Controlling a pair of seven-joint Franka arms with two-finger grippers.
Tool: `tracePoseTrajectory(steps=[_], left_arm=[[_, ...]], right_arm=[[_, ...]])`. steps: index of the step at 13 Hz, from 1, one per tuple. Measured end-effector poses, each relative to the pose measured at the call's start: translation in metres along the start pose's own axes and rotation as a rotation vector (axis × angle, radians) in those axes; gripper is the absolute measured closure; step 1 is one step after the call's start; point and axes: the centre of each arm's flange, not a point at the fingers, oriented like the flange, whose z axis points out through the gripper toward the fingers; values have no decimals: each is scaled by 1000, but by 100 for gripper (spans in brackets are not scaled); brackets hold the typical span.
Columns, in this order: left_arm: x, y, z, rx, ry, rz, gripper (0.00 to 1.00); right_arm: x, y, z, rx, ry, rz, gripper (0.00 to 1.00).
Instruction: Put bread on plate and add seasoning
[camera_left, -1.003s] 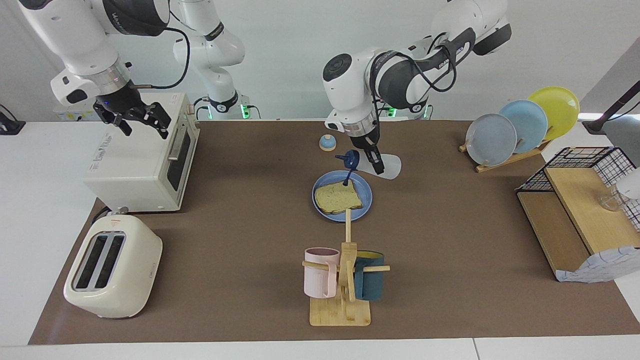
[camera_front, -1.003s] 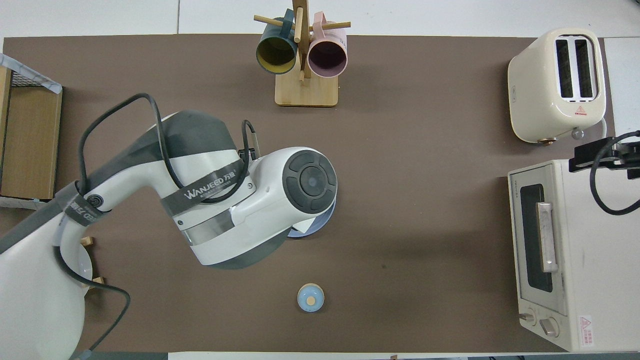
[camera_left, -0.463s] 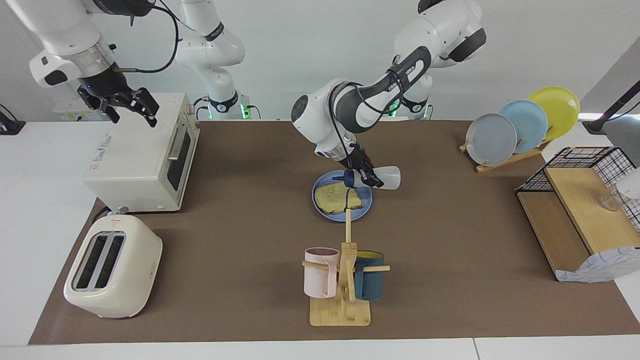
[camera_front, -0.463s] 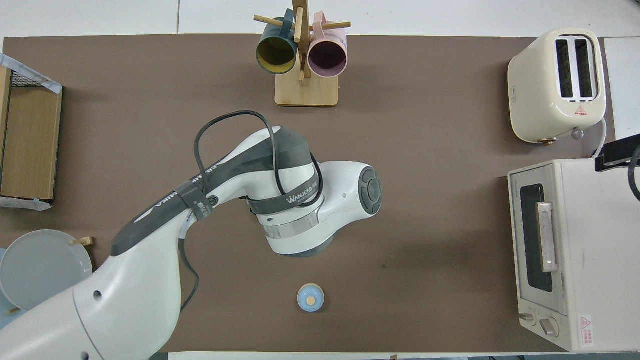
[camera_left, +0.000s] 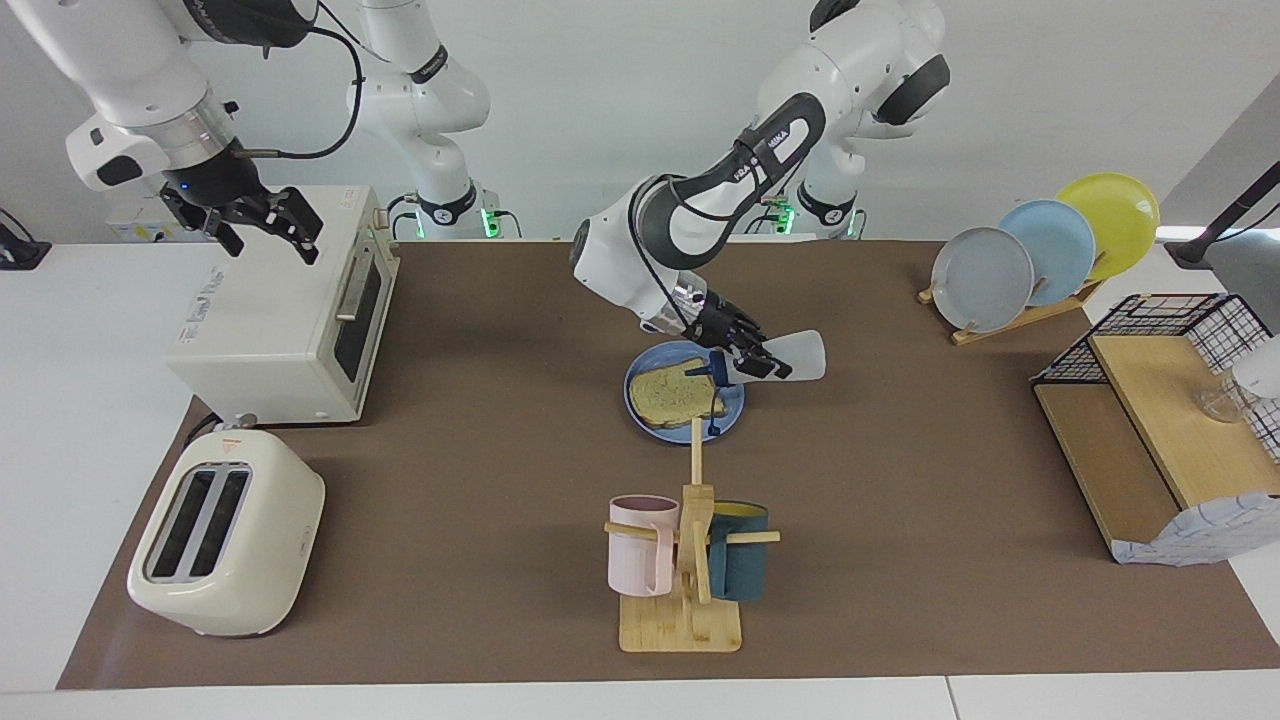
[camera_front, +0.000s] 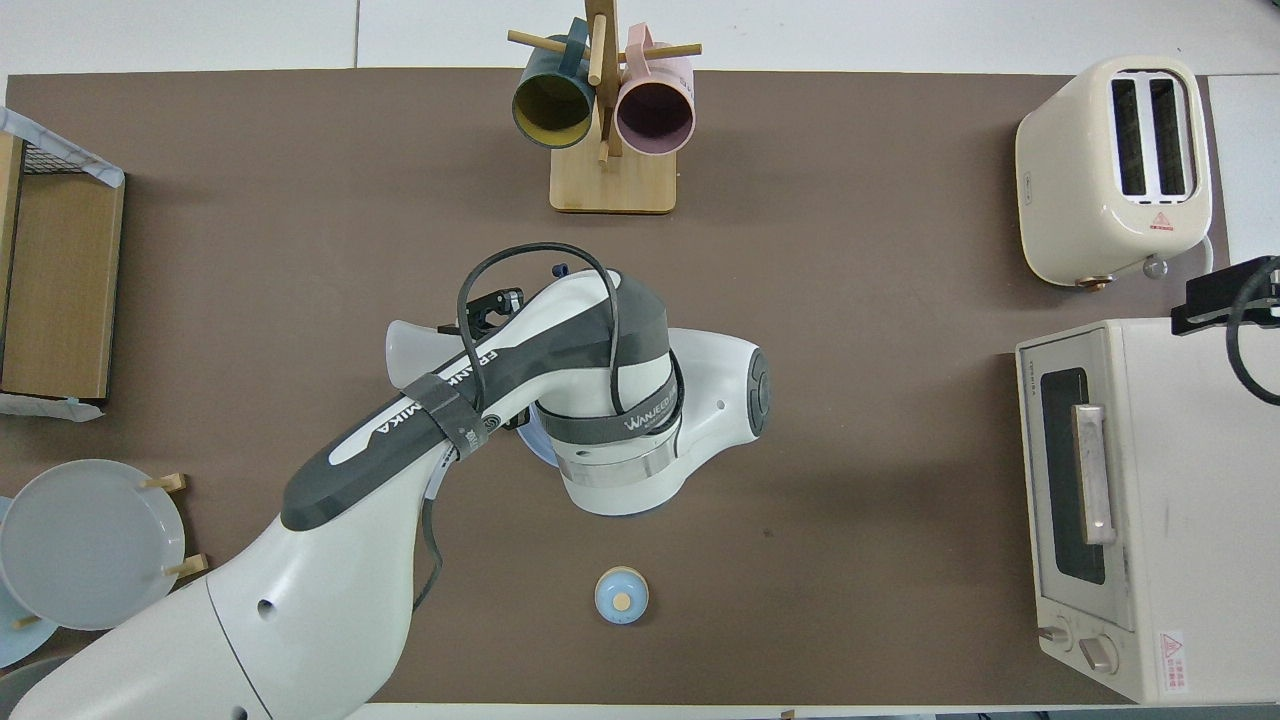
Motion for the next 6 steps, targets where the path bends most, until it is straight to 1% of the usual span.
tracePoseTrajectory(steps=[2, 4, 5, 6], left_arm=[[-1, 3, 10, 33, -71, 2, 54], [9, 7, 27, 70, -168, 16, 54], [15, 7, 36, 84, -195, 20, 54], [21, 5, 46, 115, -226, 19, 54]], right_arm=[[0, -2, 0, 0, 1, -4, 0], [0, -2, 0, 0, 1, -5, 0], [0, -3, 0, 0, 1, -5, 0], [0, -3, 0, 0, 1, -5, 0]])
